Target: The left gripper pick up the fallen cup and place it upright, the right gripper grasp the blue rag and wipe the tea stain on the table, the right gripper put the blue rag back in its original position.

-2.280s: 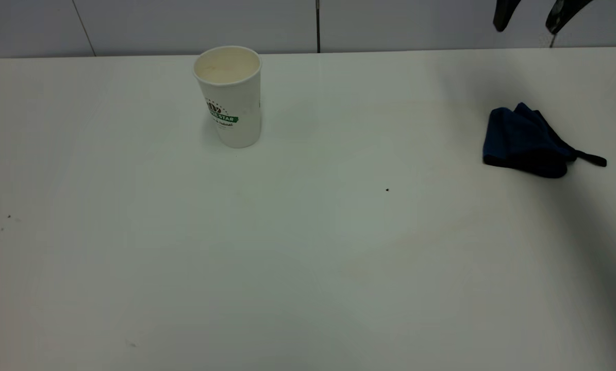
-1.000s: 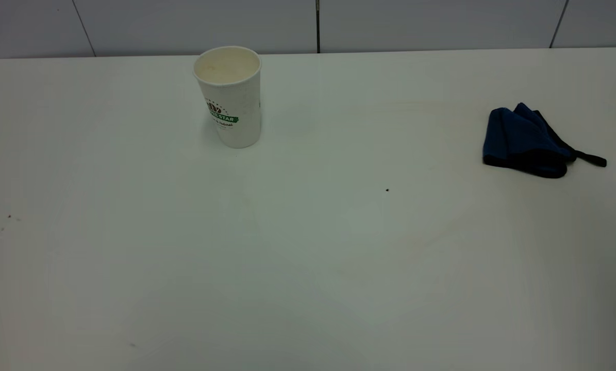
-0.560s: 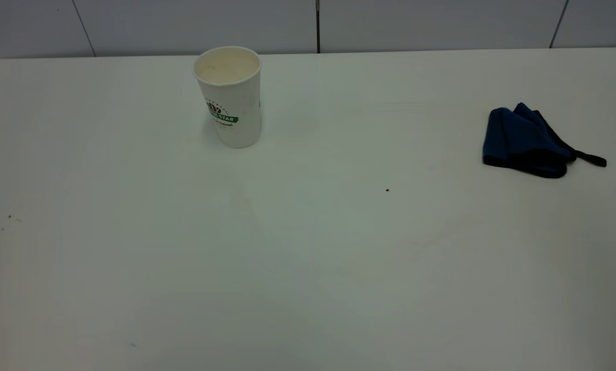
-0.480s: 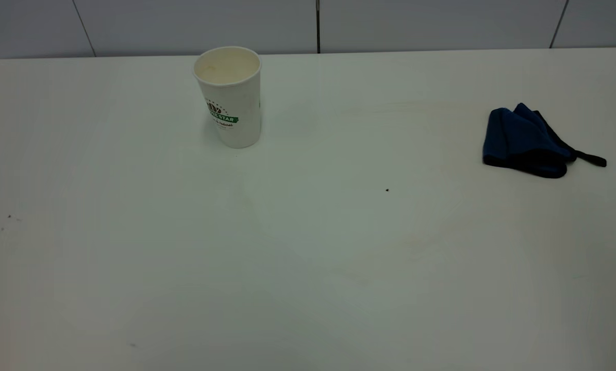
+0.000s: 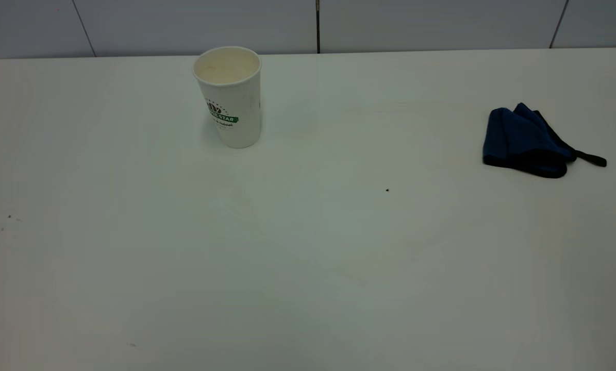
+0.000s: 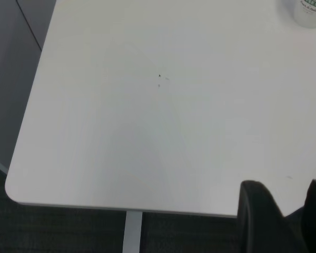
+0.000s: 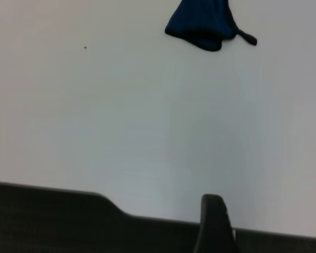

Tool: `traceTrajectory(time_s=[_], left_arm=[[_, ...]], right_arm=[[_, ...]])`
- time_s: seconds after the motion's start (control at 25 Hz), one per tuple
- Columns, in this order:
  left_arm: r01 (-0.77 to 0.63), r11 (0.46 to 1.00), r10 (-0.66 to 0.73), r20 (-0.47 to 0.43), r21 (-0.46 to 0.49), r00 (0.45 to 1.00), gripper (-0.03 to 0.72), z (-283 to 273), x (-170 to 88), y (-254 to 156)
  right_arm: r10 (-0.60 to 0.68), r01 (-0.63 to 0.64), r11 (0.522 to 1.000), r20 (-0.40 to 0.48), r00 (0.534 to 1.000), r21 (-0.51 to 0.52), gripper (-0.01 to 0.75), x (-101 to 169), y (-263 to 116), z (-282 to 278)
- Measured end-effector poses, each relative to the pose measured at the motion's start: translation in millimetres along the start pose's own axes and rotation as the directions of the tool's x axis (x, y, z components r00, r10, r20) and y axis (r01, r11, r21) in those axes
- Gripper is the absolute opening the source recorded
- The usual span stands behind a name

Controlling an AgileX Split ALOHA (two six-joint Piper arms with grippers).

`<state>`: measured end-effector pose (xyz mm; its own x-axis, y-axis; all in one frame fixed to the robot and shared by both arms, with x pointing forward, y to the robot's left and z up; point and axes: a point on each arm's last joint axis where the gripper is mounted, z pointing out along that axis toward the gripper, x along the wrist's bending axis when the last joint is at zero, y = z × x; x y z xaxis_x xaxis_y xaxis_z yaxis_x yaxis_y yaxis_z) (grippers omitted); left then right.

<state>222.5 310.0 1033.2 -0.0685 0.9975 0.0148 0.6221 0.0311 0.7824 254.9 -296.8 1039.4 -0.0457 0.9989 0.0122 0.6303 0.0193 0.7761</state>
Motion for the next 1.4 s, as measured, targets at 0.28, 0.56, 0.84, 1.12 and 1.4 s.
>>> traceTrajectory(time_s=[0.28, 0.56, 0.84, 1.12, 1.4], left_arm=[[0.0, 1.0, 0.0, 0.0, 0.0, 1.0, 0.237, 0.0, 0.0, 0.0], [-0.001, 1.0, 0.001, 0.0, 0.0, 1.0, 0.237, 0.0, 0.0, 0.0], [-0.001, 1.0, 0.001, 0.0, 0.0, 1.0, 0.237, 0.0, 0.0, 0.0], [-0.001, 1.0, 0.001, 0.0, 0.0, 1.0, 0.237, 0.0, 0.0, 0.0], [-0.001, 1.0, 0.001, 0.0, 0.0, 1.0, 0.237, 0.0, 0.0, 0.0]], right_arm=[[-0.001, 0.001, 0.998, 0.0, 1.0, -0.055, 0.563, 0.0, -5.5, -7.2], [0.007, -0.007, 0.992, 0.001, 1.0, -0.124, 0.563, 0.1, -11.9, -15.1], [0.024, -0.02, 0.99, 0.026, 0.999, -0.14, 0.563, 0.7, -14.1, -17.1], [0.039, -0.034, 0.989, 0.034, 0.999, -0.141, 0.563, 0.9, -14.1, -17.1], [0.039, -0.034, 0.989, 0.034, 0.999, -0.141, 0.563, 0.9, -14.1, -17.1]])
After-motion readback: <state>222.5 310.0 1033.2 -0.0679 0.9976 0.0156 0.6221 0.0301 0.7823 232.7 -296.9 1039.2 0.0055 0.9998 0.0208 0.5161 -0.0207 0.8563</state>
